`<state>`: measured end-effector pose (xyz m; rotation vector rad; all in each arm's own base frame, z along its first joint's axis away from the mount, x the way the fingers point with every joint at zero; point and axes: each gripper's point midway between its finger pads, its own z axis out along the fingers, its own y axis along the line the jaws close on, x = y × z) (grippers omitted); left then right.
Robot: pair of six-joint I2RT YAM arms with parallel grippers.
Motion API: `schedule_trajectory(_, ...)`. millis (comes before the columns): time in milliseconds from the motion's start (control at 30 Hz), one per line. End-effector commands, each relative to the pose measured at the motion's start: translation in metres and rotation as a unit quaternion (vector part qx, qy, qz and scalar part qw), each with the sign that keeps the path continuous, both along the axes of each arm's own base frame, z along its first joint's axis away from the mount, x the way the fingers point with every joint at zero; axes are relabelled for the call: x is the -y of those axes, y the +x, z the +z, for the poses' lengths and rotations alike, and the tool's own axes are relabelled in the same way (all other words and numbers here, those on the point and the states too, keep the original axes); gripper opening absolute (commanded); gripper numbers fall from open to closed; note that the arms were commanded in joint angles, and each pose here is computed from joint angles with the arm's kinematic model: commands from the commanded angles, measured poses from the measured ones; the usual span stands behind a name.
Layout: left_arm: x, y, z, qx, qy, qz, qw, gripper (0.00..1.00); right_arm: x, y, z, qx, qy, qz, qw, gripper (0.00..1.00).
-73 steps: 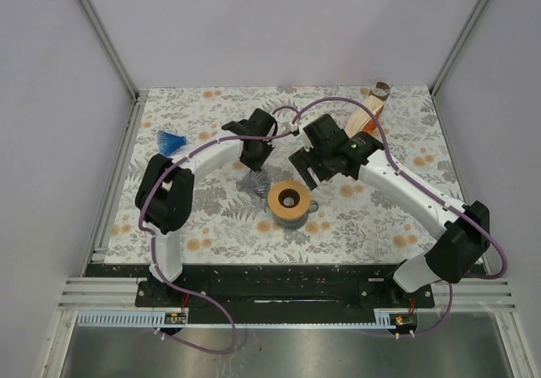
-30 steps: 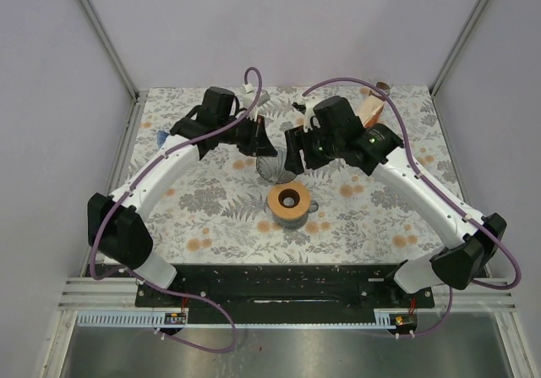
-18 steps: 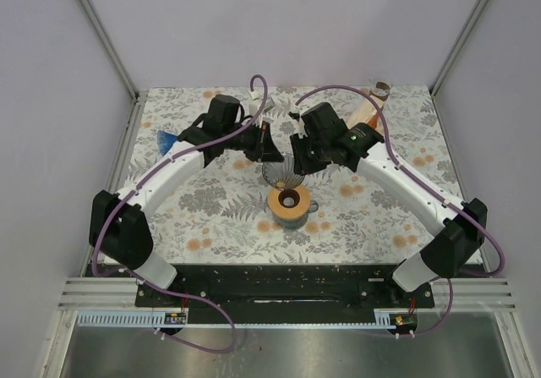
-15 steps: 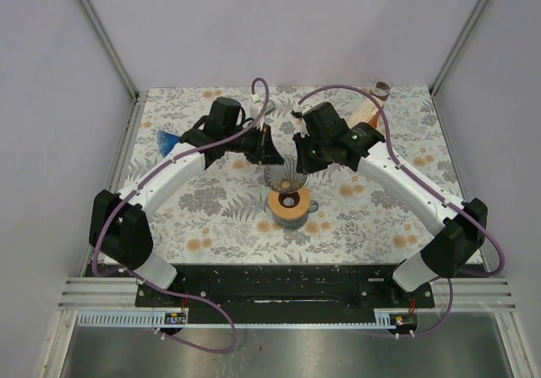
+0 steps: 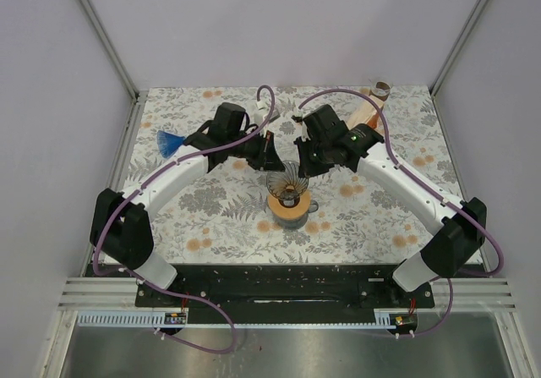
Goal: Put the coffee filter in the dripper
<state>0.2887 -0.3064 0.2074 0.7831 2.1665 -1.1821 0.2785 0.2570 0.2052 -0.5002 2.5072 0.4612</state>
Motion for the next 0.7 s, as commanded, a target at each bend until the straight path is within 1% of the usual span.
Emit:
schedule_trajectory(0, 0.008, -0.006, 0.029, 0.006, -0.011, 0.002, 1.000, 0.00, -0.005, -0.006, 0.000, -0.014, -0.002, 0.015, 1.000, 0.00)
schedule_trajectory(167, 0.008, -0.014, 0.019, -0.008, 0.006, 0.000, 1.000, 0.00, -0.006, -0.009, -0.011, -0.038, -0.013, 0.021, 0.999, 0.00)
schedule_trajectory(400, 0.006, -0.006, 0.001, -0.003, 0.030, 0.007, 1.000, 0.00, -0.006, -0.006, -0.030, -0.036, -0.022, 0.021, 0.999, 0.00)
schedule_trajectory(667, 0.006, -0.003, -0.026, -0.018, 0.047, 0.008, 0.999, 0.00, 0.001, -0.006, -0.047, -0.046, -0.050, 0.018, 0.998, 0.00)
